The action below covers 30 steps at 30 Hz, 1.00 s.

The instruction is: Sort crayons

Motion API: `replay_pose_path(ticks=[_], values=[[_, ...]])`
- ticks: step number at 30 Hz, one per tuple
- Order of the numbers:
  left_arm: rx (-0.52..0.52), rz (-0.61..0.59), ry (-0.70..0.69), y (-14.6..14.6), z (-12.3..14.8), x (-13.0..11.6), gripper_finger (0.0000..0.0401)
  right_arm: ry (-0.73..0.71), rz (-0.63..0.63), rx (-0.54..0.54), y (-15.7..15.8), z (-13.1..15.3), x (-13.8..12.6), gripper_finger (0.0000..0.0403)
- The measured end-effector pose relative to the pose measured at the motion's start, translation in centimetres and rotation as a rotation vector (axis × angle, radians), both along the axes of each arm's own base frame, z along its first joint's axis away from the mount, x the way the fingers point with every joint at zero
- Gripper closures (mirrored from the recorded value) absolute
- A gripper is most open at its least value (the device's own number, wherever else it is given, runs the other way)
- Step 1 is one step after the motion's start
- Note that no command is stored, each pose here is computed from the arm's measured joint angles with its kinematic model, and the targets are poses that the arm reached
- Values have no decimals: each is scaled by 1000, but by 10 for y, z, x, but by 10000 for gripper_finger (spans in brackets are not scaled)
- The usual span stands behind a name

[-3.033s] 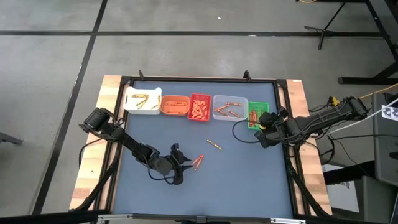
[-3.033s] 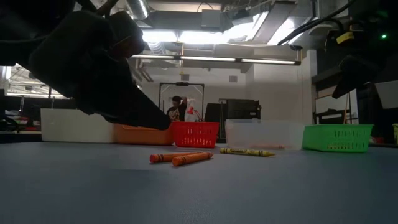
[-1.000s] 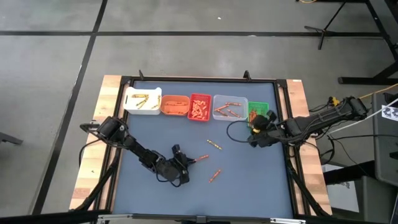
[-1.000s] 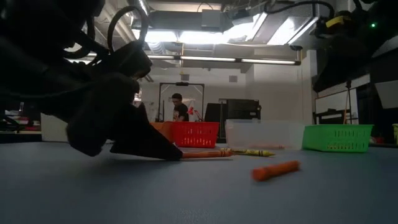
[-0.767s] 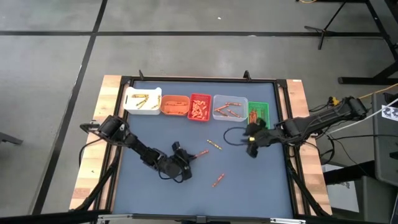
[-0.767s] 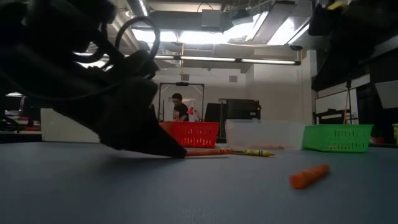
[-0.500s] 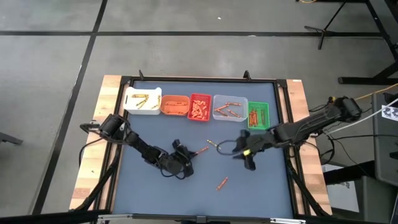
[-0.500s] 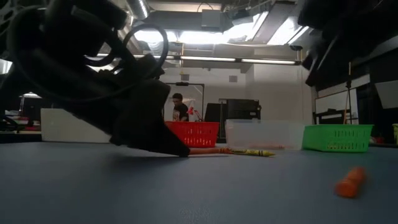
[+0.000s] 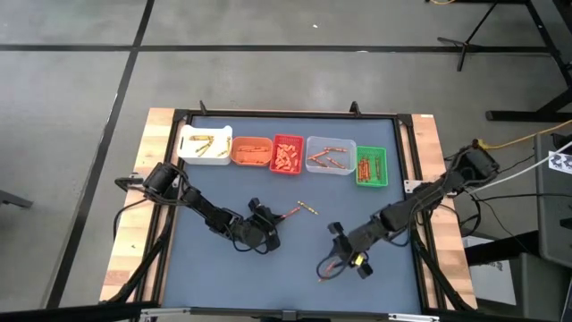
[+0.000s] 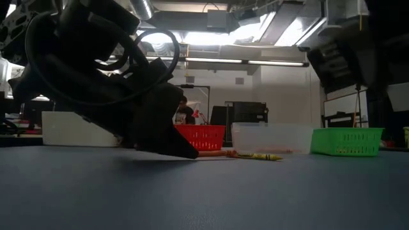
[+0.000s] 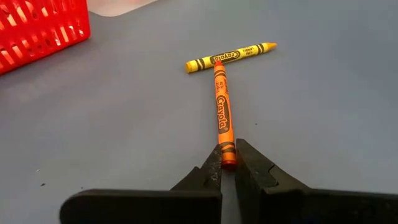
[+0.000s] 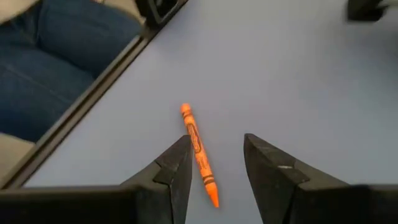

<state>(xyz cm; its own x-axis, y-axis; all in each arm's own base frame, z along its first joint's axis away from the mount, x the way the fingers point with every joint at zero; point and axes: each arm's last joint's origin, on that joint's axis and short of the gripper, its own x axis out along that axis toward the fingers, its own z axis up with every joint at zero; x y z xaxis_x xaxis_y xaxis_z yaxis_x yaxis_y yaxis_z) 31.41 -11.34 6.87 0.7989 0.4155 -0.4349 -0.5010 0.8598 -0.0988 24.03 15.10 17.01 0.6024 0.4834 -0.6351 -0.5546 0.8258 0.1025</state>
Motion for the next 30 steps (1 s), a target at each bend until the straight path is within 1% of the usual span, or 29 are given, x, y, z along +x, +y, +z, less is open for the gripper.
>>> replay_pose_path(ticks=[6,11,17,21,25,30], values=[[0,0,0,0,0,0,396,70,43,-46,13,-23,-2,259],[0,0,0,0,0,0,396,89,67,-60,22,-40,-2,259],[-1,-1,-3,0,0,0,396,127,65,-84,23,-55,1,259],[-2,-1,-4,0,0,0,396,134,66,-91,24,-60,2,261],[-2,-1,-4,0,0,0,396,136,67,-95,24,-61,2,285],[-2,-1,-5,0,1,0,396,135,62,-100,23,-62,2,337]])
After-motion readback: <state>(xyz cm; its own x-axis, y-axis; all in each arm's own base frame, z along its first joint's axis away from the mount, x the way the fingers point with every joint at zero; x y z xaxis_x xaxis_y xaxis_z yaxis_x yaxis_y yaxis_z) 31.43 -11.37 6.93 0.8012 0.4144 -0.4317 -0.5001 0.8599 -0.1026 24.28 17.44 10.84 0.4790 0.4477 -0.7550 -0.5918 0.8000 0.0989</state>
